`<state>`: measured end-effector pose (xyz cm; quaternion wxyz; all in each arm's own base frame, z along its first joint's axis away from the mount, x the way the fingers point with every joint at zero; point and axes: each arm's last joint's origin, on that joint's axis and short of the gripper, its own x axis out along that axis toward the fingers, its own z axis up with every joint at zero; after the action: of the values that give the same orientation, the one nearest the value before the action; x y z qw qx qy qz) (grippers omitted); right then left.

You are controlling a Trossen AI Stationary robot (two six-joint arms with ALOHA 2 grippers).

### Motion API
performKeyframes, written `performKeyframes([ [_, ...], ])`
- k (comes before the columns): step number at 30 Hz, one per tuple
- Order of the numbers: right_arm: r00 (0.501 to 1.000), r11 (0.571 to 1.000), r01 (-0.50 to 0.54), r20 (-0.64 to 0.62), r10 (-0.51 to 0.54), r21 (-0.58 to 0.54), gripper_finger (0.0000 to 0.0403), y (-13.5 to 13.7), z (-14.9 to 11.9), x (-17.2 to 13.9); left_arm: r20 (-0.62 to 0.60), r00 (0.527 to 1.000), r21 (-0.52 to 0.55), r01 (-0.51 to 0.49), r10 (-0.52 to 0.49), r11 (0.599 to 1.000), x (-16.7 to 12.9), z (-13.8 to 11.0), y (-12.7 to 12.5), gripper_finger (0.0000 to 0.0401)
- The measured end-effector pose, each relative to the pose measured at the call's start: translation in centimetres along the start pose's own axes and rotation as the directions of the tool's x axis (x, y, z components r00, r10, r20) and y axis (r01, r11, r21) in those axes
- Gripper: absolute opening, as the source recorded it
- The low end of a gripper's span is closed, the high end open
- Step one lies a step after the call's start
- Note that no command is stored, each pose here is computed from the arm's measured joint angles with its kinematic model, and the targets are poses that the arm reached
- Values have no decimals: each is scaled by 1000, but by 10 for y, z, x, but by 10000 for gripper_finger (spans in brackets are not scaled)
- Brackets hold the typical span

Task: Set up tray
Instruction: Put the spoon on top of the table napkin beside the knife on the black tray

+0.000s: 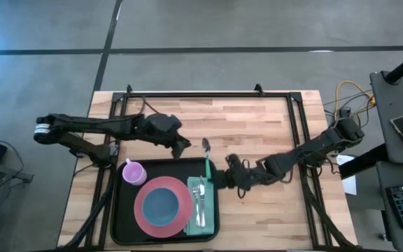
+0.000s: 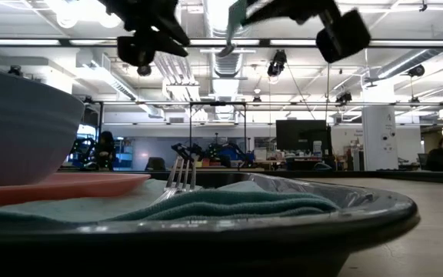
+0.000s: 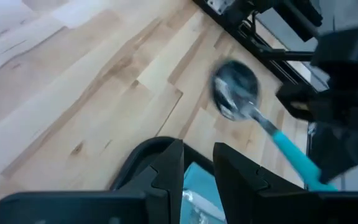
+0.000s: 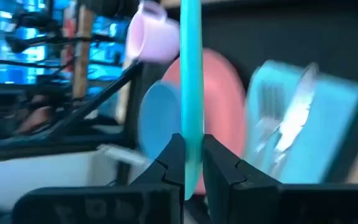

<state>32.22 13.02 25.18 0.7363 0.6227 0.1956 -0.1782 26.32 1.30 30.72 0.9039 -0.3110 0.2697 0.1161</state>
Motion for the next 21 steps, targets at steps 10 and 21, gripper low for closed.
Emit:
performKeyframes([
  [10, 991, 940, -112, -35, 130, 321, 20, -32, -91, 33, 87, 994, -87, 73, -65, 994, -51, -51, 39, 68],
  [21, 989, 869, -116, -21, 143, 481, 23, -66, -156, 90, 230, 958, -300, 237, -171, 924, -61, -96, 73, 68],
])
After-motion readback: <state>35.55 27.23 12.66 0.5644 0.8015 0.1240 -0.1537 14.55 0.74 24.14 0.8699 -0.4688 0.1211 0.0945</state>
